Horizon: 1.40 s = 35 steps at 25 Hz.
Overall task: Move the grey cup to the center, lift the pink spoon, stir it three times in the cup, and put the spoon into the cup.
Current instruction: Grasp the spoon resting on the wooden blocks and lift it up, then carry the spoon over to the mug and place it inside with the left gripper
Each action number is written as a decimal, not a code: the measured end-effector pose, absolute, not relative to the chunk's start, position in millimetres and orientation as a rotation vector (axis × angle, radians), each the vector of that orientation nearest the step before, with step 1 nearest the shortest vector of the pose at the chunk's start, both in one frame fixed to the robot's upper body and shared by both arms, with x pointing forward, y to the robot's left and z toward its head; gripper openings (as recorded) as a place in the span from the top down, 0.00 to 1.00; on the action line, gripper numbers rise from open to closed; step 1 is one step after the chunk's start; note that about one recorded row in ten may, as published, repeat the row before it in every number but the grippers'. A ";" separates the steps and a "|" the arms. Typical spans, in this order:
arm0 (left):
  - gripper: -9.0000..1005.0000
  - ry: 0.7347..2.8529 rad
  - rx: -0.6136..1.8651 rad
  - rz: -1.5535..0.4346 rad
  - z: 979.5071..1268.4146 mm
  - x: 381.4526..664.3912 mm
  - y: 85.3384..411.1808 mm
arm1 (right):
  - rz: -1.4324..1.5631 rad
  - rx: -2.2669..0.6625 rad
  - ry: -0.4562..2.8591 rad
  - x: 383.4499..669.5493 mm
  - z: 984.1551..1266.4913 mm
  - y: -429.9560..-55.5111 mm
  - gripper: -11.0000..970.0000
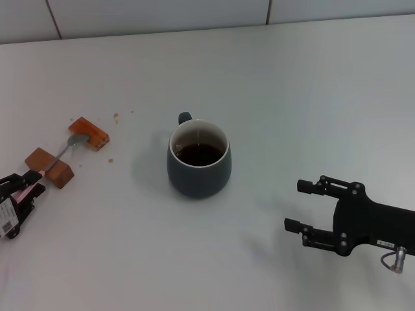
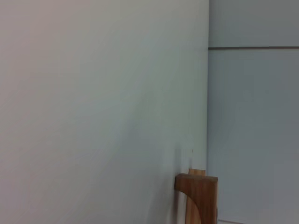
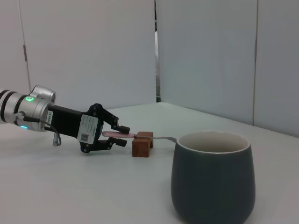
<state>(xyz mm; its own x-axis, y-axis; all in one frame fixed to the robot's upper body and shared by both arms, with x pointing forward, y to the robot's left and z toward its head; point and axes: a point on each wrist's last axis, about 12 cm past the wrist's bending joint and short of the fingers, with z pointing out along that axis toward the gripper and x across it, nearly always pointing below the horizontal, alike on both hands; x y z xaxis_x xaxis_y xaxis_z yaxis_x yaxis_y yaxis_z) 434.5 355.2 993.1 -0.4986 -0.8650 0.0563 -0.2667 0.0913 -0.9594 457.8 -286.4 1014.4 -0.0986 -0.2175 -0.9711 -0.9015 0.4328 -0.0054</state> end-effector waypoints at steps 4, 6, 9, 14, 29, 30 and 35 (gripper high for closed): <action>0.75 1.829 -1.103 -1.417 992.7 433.2 355.8 | 0.788 -1.010 1.589 459.6 1014.7 -284.4 0.23; 0.75 1.829 -1.103 -1.417 992.7 433.2 355.8 | 0.788 -1.011 1.589 460.1 1014.9 -284.2 0.23; 0.77 1.827 -1.093 -1.417 993.1 433.0 355.3 | 0.787 -1.012 1.589 460.8 1015.0 -284.0 0.23; 0.81 1.822 -1.078 -1.431 992.8 432.5 352.2 | 0.786 -1.012 1.590 461.0 1015.0 -284.0 0.23; 0.85 1.700 -0.980 -1.555 1007.9 436.9 343.6 | 0.789 -1.017 1.586 462.8 1015.7 -282.7 0.23; 0.86 1.694 -0.968 -1.561 1009.2 437.6 342.9 | 0.789 -1.017 1.586 462.8 1015.7 -282.7 0.23; 0.86 1.617 -0.685 -1.631 1034.4 458.7 329.0 | 0.789 -1.014 1.590 461.6 1015.1 -283.2 0.23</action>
<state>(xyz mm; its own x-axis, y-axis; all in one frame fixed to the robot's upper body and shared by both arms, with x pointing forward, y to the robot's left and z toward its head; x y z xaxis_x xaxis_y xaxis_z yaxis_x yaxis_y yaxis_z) 458.7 329.0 1034.4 -0.5935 -0.7958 -0.1199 0.1268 0.0547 -0.9904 461.6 -283.2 1015.1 -0.0976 -0.2178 -0.9711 -0.9054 0.4246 -0.0043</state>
